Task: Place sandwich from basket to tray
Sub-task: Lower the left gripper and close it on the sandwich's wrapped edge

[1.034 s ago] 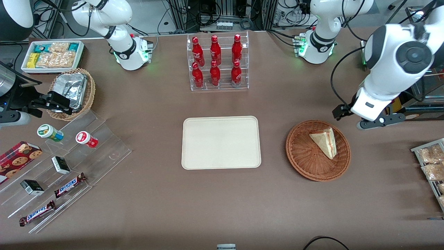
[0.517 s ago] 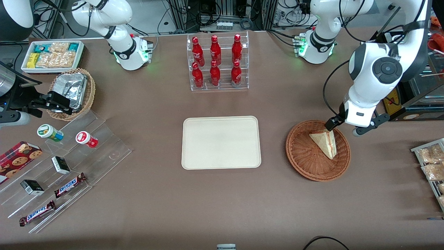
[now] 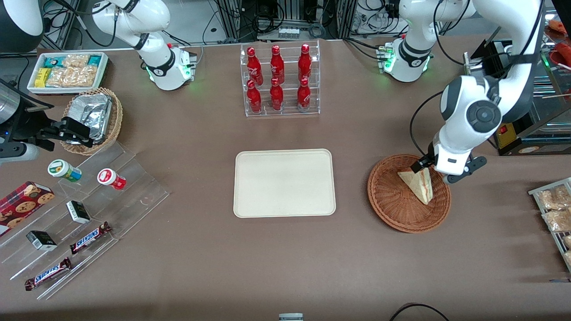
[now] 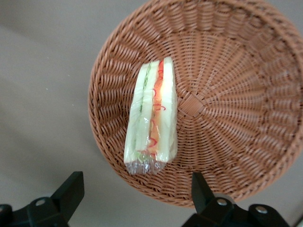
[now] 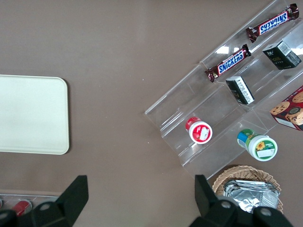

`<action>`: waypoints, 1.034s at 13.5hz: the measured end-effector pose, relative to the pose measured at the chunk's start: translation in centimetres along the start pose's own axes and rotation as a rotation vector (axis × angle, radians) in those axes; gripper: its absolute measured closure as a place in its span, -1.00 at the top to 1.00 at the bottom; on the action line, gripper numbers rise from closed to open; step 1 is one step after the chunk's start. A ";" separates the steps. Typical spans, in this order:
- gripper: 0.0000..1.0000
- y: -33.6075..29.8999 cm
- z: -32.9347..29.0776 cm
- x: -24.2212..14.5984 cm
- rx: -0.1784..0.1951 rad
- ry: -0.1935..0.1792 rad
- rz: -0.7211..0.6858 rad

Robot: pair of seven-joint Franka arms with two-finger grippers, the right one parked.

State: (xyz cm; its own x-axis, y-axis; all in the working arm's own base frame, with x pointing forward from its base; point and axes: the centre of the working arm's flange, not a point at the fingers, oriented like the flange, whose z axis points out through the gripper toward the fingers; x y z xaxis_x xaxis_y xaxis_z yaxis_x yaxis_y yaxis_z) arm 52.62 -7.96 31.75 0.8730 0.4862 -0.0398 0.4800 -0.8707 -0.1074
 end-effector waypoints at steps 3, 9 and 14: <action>0.99 0.4 2.2 0.7 -0.014 0.000 -0.004; 0.06 -0.5 4.4 1.6 -0.034 0.013 -0.028; -0.76 -0.6 4.7 1.4 -0.029 0.007 -0.028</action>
State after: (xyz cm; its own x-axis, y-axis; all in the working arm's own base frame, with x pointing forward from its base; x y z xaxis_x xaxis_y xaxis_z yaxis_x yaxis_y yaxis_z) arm 53.12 -6.36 27.12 0.8595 0.5102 -0.0298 0.5068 -0.8584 -0.0792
